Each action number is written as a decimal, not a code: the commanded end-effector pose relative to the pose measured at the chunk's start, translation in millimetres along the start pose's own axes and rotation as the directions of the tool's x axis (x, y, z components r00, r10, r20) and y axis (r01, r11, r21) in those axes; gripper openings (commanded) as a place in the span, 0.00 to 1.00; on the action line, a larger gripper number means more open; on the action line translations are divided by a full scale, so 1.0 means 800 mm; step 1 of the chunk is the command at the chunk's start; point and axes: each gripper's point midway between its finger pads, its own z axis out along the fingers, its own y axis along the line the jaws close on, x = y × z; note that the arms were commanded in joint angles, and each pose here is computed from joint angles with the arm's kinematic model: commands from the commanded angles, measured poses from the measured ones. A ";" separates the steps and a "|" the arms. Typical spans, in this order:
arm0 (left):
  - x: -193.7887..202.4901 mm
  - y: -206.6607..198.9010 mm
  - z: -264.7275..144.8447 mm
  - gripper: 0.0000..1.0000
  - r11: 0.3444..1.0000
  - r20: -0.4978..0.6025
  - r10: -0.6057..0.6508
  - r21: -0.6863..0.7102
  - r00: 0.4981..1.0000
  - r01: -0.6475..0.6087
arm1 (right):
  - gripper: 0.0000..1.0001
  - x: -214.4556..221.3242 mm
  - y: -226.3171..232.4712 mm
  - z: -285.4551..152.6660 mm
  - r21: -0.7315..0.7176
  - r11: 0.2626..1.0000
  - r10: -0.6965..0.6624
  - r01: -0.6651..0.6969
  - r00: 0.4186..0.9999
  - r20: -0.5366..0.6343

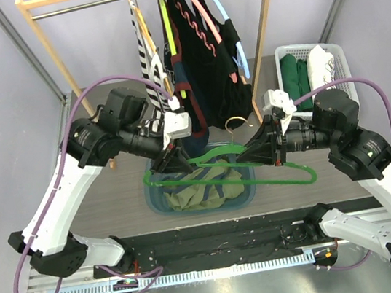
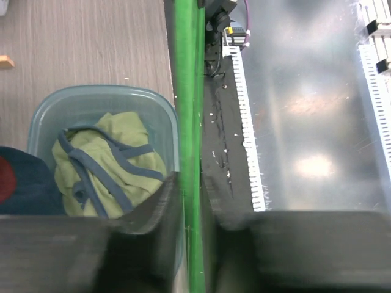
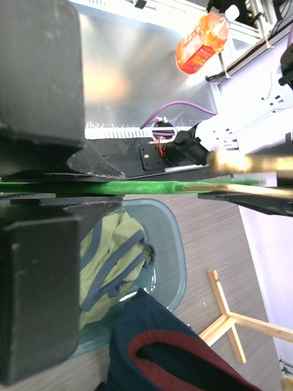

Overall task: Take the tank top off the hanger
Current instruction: Place the hanger at the clothesline.

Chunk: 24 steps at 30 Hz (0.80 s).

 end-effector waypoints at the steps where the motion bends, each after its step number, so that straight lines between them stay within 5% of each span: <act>1: -0.020 -0.001 -0.003 0.12 1.000 0.044 0.029 -0.004 0.999 -0.029 | 0.01 -0.024 0.005 -0.003 -0.003 0.998 -0.064 0.064 0.996 0.067; 4: -0.020 0.002 -0.006 0.01 0.999 0.037 0.032 -0.026 0.999 -0.031 | 0.01 -0.022 0.001 -0.002 0.014 0.998 -0.065 0.064 0.996 0.066; 8: -0.016 0.002 -0.016 0.00 0.995 0.016 0.064 -0.078 0.998 -0.062 | 0.02 -0.022 -0.008 -0.006 0.068 0.996 -0.064 0.059 0.995 0.077; 11: -0.014 0.008 -0.035 0.00 0.977 -0.013 0.123 -0.177 0.992 -0.123 | 0.30 -0.027 -0.019 -0.012 0.147 0.987 -0.087 0.071 0.991 0.102; 15: -0.008 0.012 -0.079 0.00 0.915 -0.062 0.194 -0.348 0.979 -0.204 | 0.47 -0.041 -0.032 -0.032 0.279 0.960 -0.092 0.041 0.981 0.173; 20: 0.004 -0.008 -0.132 0.00 0.842 -0.061 0.237 -0.484 0.970 -0.236 | 0.62 -0.060 -0.056 -0.071 0.485 0.874 -0.139 -0.007 0.954 0.264; 24: 0.026 -0.037 -0.159 0.00 0.798 -0.072 0.248 -0.550 0.966 -0.245 | 0.64 -0.070 -0.076 -0.094 0.595 0.802 -0.156 -0.052 0.943 0.293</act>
